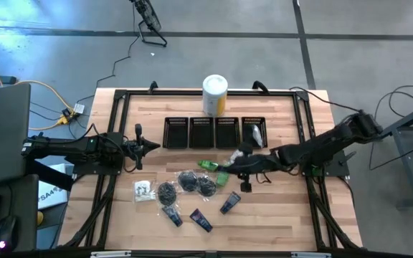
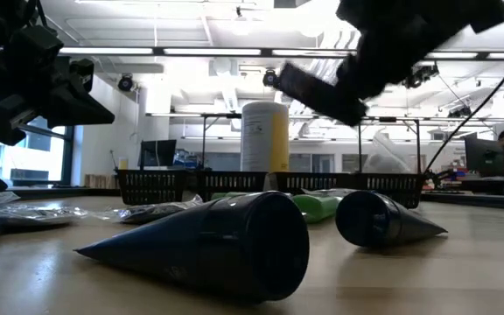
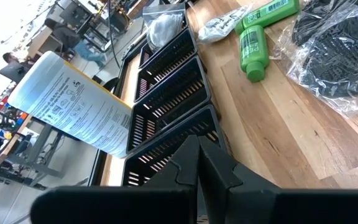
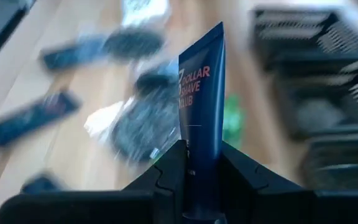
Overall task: Pick & Place Travel size toiletries
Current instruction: Put the top right shave cream into the middle right black bin
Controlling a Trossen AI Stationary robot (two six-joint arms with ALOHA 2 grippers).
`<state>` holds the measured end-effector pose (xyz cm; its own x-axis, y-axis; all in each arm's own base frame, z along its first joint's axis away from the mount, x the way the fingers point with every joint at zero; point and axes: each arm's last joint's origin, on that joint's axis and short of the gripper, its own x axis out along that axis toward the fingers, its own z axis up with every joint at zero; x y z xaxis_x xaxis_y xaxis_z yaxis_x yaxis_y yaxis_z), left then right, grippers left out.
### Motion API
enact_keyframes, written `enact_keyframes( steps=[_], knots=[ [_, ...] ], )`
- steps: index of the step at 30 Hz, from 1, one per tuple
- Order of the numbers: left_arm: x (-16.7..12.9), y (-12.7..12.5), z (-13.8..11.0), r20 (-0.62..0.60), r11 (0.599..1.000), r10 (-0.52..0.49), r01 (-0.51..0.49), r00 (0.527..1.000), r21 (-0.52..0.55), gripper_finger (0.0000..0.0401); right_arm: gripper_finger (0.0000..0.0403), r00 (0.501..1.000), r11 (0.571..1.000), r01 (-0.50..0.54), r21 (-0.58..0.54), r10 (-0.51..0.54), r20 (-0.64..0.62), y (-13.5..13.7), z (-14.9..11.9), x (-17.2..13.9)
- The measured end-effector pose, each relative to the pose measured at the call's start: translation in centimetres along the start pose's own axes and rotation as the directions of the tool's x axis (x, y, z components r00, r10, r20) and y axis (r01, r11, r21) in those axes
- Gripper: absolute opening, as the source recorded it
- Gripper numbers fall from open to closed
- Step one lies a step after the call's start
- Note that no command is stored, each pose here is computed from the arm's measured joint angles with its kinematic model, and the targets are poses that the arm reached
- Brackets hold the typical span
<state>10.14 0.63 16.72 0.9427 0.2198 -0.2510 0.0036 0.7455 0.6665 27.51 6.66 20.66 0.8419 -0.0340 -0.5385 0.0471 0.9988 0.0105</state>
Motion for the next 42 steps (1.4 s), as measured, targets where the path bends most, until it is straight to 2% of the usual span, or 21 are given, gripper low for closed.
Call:
enact_keyframes(
  steps=[5, 9, 17, 26, 31, 36, 42],
  knots=[
    [0.0, 0.0, 0.0, 0.000, 1.000, 0.000, 0.000, 1.000, 0.001, 0.0001, 0.0065, 0.987, 0.990, 0.131, 0.054, -0.136, 0.088, -1.6, 1.3, -0.8],
    [0.0, 0.0, 0.0, 0.000, 1.000, 0.000, 0.000, 1.000, 0.001, 0.0001, 0.0064, 0.966, 0.969, 0.226, 0.103, -0.237, 0.107, -3.3, 1.7, -0.7],
    [0.0, 0.0, 0.0, 0.000, 1.000, 0.000, 0.000, 1.000, 0.001, 0.0001, 0.0064, 0.931, 0.915, 0.330, 0.232, -0.357, 0.083, -6.7, 1.8, -0.3],
    [0.0, 0.0, 0.0, 0.000, 1.000, 0.000, 0.000, 1.000, 0.001, 0.0001, 0.0065, 0.903, 0.822, 0.379, 0.425, -0.428, 0.024, -9.2, 1.2, 0.5],
    [0.0, 0.0, 0.0, 0.000, 1.000, 0.000, 0.000, 1.000, 0.001, 0.0001, 0.0062, 0.901, 0.802, 0.401, 0.443, -0.433, -0.033, -9.4, 0.1, 1.9],
    [0.0, 0.0, 0.0, 0.000, 1.000, 0.000, 0.000, 1.000, 0.001, 0.0001, 0.0061, 0.872, 0.756, 0.456, 0.469, -0.486, -0.065, -9.6, -0.5, 2.6],
    [0.0, 0.0, 0.0, 0.000, 1.000, 0.000, 0.000, 1.000, 0.001, 0.0001, 0.0060, 0.867, 0.751, 0.472, 0.462, -0.492, -0.085, -9.8, -0.7, 2.6]
  ],
)
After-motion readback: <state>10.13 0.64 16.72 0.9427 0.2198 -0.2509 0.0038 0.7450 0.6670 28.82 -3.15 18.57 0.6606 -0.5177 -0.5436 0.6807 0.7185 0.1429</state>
